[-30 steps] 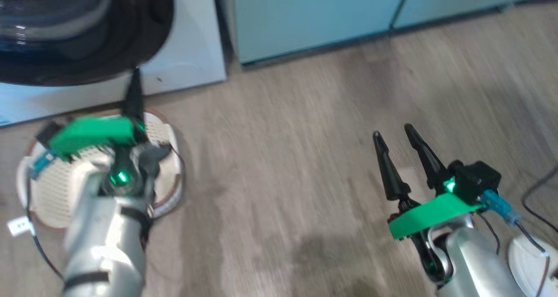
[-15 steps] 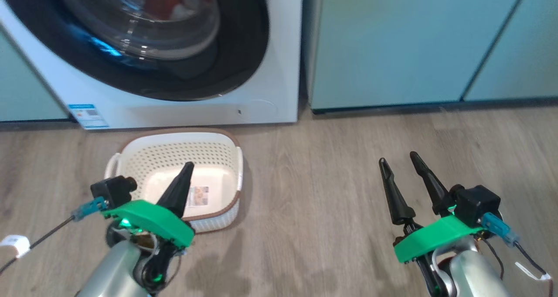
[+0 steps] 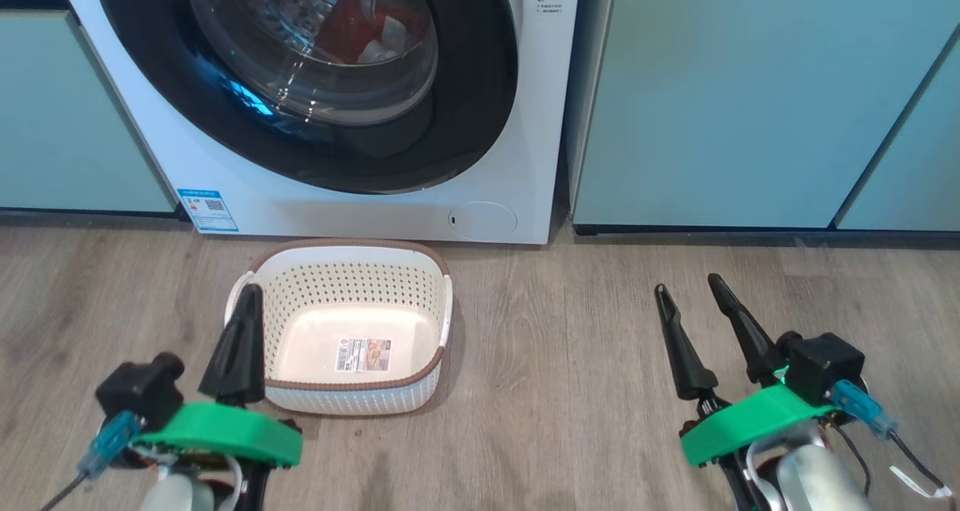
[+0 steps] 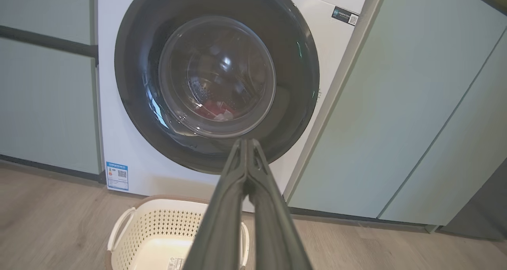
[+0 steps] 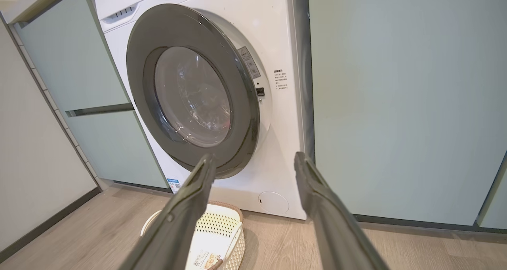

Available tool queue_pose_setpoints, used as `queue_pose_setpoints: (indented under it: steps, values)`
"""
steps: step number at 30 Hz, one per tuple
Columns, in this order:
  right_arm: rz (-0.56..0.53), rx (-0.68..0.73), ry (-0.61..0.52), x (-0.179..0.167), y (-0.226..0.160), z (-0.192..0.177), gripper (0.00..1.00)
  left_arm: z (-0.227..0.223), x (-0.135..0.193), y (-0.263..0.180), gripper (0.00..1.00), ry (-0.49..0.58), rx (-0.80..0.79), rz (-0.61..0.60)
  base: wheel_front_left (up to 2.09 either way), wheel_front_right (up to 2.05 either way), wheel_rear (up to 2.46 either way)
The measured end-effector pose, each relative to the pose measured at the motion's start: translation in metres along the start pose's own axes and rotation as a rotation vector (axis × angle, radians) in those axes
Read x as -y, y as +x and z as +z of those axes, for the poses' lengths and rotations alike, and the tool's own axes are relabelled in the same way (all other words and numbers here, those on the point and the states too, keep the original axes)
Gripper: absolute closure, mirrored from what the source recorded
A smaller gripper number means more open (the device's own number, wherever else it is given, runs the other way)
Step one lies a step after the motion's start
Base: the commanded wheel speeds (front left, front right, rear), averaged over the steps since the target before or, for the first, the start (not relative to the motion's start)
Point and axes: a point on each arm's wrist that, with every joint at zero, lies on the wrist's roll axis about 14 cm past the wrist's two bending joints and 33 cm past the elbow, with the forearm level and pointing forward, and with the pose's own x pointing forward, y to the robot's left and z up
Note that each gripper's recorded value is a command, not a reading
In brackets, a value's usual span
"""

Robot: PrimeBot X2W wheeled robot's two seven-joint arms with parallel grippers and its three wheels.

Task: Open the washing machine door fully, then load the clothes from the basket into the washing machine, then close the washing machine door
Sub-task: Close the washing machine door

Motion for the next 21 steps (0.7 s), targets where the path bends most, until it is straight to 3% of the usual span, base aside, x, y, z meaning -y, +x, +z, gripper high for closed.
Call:
queue_pose_setpoints:
  steps: [6, 16, 18, 19, 21]
  values:
    - [0.002, 0.007, 0.000, 0.000, 0.001, 0.002, 0.00, 0.002, 0.012, -0.008, 1.00, 0.064, 0.008, -0.048, 0.00, 0.00, 0.00]
    - [-0.017, 0.006, 0.004, 0.006, 0.001, 0.001, 0.00, -0.007, 0.025, -0.008, 1.00, 0.057, -0.016, -0.081, 0.00, 0.00, 0.00]
    - [-0.023, 0.008, 0.003, 0.008, 0.001, 0.002, 0.00, -0.007, 0.028, -0.008, 0.60, 0.058, -0.015, -0.084, 0.00, 0.00, 0.00]
    - [-0.025, 0.009, 0.003, 0.008, 0.001, 0.003, 0.00, -0.006, 0.028, -0.007, 0.00, 0.065, -0.011, -0.083, 0.00, 0.00, 0.00]
    - [-0.025, 0.012, 0.003, 0.008, 0.001, 0.003, 0.00, -0.006, 0.029, -0.007, 0.00, 0.067, -0.013, -0.083, 0.00, 0.00, 0.00]
